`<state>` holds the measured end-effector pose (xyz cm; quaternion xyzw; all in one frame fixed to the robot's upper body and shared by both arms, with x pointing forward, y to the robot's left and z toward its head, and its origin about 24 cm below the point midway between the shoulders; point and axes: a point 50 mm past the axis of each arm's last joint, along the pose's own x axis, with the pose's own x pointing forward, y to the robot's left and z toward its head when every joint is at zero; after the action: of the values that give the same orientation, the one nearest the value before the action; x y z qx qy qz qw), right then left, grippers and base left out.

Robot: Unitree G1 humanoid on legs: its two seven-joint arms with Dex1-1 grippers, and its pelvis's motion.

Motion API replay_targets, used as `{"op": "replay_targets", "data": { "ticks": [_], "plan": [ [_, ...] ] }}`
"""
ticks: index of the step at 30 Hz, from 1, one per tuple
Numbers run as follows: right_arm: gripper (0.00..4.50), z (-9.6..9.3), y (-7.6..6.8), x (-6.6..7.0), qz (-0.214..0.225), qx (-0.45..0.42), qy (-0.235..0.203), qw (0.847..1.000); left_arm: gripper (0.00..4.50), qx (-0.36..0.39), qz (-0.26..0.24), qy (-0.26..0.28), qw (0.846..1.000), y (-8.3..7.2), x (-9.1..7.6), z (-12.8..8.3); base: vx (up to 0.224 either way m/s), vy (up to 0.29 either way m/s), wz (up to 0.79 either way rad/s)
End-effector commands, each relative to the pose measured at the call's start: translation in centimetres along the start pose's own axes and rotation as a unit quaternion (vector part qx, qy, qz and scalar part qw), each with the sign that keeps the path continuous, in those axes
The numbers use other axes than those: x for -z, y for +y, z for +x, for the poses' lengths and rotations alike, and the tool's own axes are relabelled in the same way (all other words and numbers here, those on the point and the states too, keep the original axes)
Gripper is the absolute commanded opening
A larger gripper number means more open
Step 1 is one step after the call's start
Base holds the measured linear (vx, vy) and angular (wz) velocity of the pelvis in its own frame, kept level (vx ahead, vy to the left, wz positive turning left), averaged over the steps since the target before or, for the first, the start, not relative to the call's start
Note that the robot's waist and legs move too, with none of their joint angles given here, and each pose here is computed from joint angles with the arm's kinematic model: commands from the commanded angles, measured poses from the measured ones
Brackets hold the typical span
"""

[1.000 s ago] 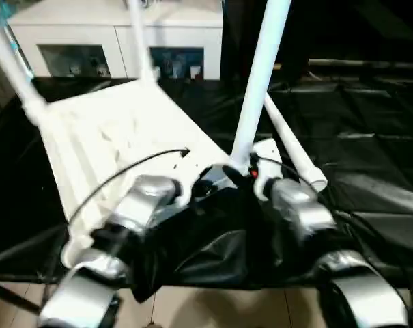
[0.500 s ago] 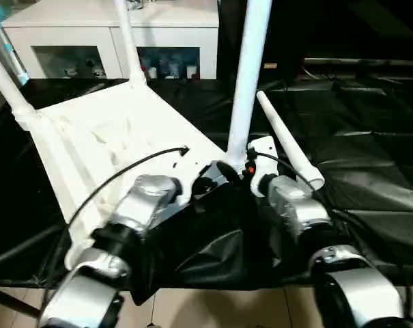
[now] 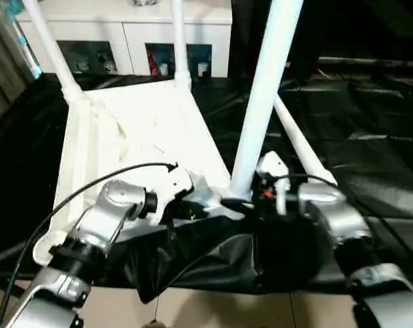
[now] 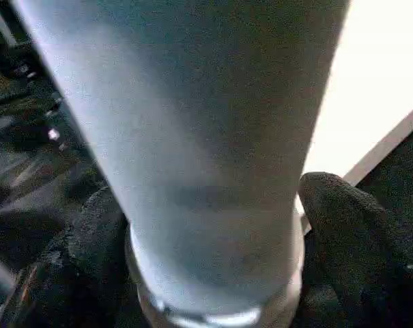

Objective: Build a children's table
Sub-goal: Rotate leg to tighten

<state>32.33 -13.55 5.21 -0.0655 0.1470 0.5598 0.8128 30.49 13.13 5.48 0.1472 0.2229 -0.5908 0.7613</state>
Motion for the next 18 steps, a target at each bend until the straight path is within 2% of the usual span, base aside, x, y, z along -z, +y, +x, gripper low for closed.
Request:
{"op": "replay_targets", "data": {
  "ticks": [1,2,6,10,15,18],
  "plan": [
    [3.61,-0.3,0.0,-0.2,-0.004,-0.002,-0.002,1.000,0.00,0.041,0.012,-0.019,0.999,-0.7,-0.9,0.2,0.000,0.000,0.00],
    [3.61,-0.1,0.1,-0.2,-0.002,-0.001,-0.005,1.000,0.00,0.041,0.013,-0.020,0.999,-0.7,-0.9,0.2,0.000,0.000,0.00],
    [3.14,0.3,0.3,-0.3,0.009,-0.003,-0.012,1.000,0.00,0.039,0.013,-0.022,0.999,-0.6,-0.9,0.3,0.000,0.000,0.00],
    [2.92,0.6,0.6,0.1,0.019,0.000,-0.011,1.000,0.00,0.030,0.012,-0.025,0.999,-0.5,-1.1,0.4,0.000,0.000,0.00],
    [2.80,1.9,-0.1,1.3,0.042,0.116,-0.004,0.992,0.00,-0.051,-0.023,-0.022,0.998,0.9,-1.2,1.0,0.000,0.000,0.00],
    [2.78,2.7,-0.7,2.0,0.063,0.196,0.009,0.979,0.00,-0.107,-0.042,-0.020,0.993,1.8,-1.5,1.6,0.000,0.000,0.00]
  ]
}}
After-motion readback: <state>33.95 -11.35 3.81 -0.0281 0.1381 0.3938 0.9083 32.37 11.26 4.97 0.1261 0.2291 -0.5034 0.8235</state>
